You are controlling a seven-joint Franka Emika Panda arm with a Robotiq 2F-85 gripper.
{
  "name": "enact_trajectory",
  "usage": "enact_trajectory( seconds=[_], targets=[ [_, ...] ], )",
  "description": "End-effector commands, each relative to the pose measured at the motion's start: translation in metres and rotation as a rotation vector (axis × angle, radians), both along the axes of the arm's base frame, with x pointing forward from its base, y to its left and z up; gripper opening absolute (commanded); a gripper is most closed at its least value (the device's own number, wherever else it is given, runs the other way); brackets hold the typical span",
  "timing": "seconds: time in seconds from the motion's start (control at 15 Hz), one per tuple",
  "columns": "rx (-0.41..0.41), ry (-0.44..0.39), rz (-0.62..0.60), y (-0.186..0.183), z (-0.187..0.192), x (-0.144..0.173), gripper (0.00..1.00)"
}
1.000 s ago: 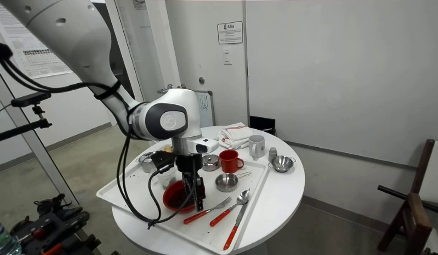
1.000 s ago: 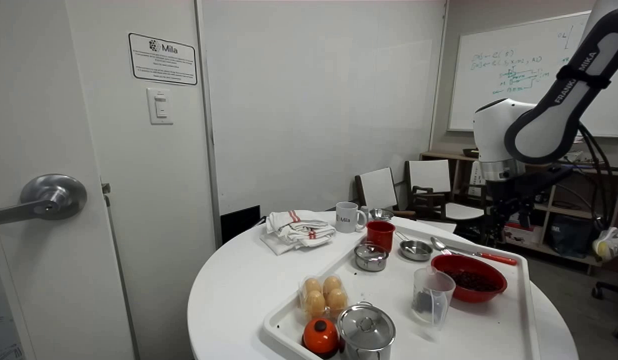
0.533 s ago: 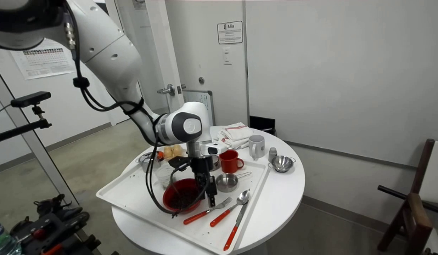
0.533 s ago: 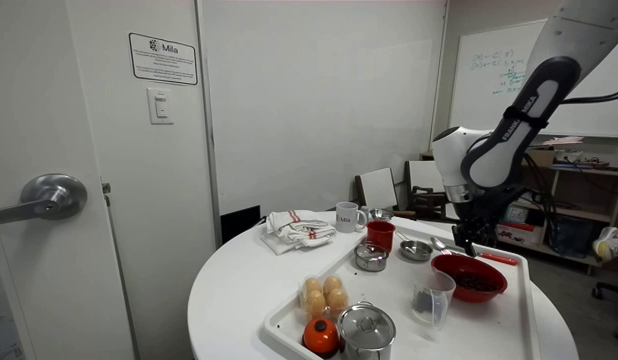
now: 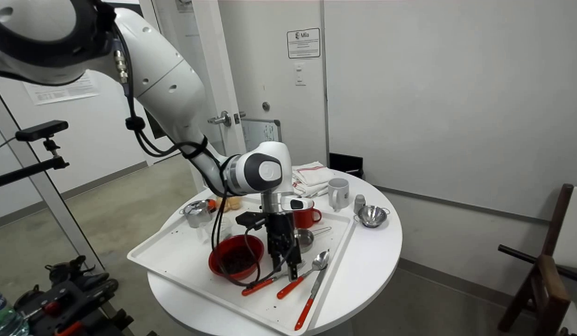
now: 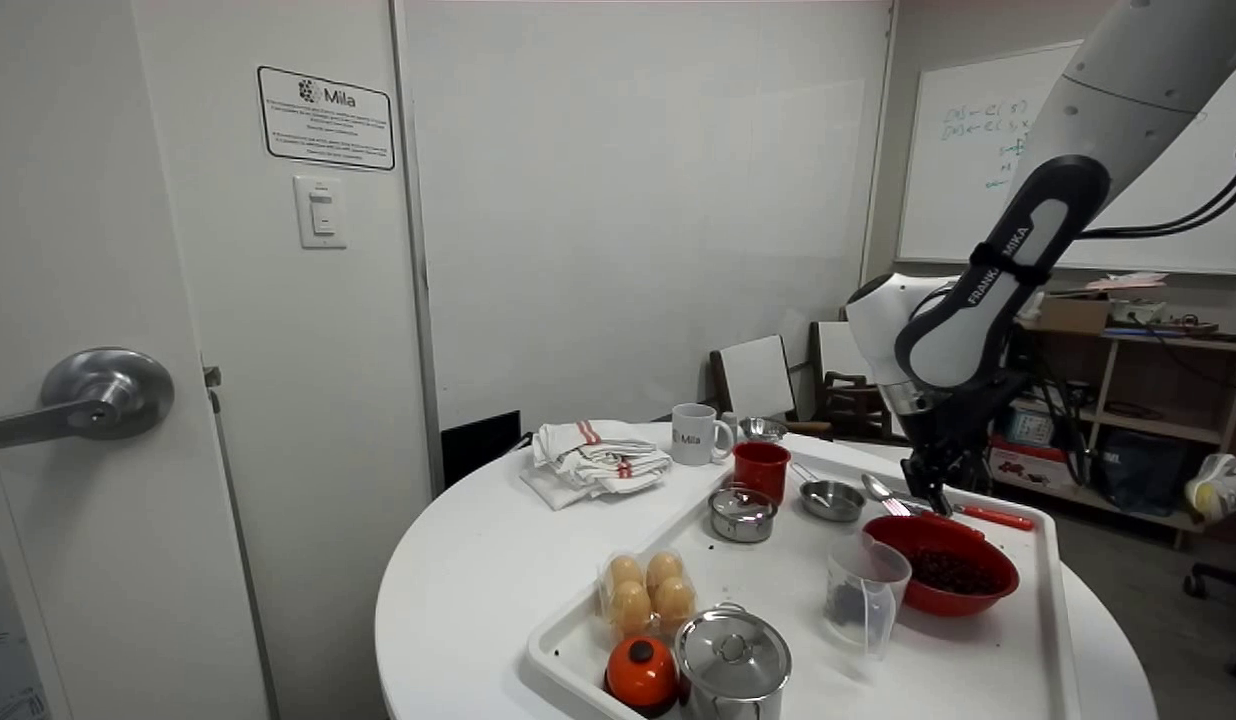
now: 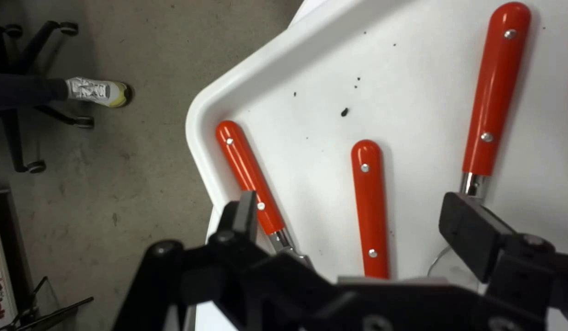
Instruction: Use the spoon to mix the contents of the bowl and then put it back
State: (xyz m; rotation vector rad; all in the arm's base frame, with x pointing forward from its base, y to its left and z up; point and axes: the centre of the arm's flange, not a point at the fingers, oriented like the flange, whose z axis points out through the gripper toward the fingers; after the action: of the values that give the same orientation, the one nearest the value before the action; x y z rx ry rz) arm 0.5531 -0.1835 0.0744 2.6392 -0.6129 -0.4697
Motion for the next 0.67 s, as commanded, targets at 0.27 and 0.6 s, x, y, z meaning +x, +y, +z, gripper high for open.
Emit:
enact_trajectory(
  seconds=[0.27,0.6],
  targets=[
    [0.178,-0.002,0.318,-0.02,0.0,-0.028,1.0],
    [0.238,0.005,0.261,-0.024,-0.015,-0.034,0.99]
  ],
)
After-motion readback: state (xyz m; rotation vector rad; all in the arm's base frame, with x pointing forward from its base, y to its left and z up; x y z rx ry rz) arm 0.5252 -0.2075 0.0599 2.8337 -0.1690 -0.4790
